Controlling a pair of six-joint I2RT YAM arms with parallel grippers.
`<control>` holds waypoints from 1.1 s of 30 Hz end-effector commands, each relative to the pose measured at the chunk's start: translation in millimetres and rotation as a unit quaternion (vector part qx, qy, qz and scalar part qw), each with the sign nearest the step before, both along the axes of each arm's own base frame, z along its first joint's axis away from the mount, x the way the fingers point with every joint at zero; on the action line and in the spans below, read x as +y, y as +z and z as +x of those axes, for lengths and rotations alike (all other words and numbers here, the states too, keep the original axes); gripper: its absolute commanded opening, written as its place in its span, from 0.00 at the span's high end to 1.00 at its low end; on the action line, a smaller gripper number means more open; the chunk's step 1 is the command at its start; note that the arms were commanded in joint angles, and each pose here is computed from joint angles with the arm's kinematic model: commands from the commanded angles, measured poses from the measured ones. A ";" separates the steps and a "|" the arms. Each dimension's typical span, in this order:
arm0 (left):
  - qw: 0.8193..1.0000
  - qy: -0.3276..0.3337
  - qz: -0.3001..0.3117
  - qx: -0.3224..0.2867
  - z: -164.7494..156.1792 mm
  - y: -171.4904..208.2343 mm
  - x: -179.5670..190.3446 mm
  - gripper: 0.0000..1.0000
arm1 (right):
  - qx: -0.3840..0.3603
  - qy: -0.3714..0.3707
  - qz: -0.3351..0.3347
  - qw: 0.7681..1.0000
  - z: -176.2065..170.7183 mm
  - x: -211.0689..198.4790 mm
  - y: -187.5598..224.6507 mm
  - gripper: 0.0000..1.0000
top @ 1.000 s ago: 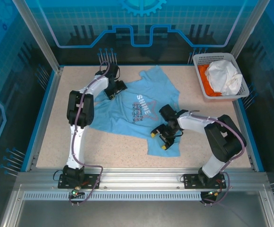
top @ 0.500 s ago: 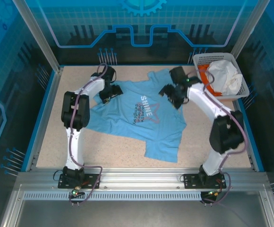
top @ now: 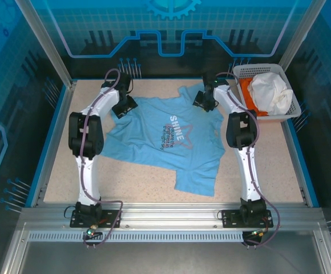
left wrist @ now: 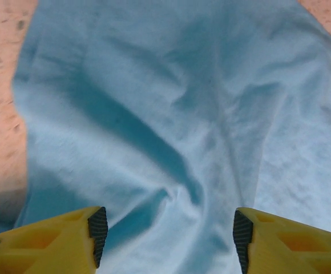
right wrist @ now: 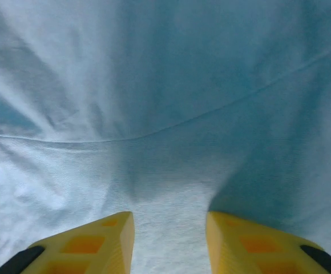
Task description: Fold and stack the t-shirts
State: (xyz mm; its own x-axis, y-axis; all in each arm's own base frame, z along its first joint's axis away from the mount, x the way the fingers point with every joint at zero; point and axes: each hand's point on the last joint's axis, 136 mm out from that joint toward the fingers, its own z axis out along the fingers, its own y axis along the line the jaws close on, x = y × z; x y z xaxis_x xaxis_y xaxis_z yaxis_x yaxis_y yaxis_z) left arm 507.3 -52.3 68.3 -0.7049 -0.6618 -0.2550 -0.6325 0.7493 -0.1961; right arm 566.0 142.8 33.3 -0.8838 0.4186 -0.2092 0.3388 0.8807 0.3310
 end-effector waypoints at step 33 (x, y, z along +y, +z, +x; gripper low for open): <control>0.998 0.026 0.016 -0.051 38.5 53.0 76.7 0.01 | -0.121 -0.058 0.137 0.981 63.7 -7.7 110.1 0.15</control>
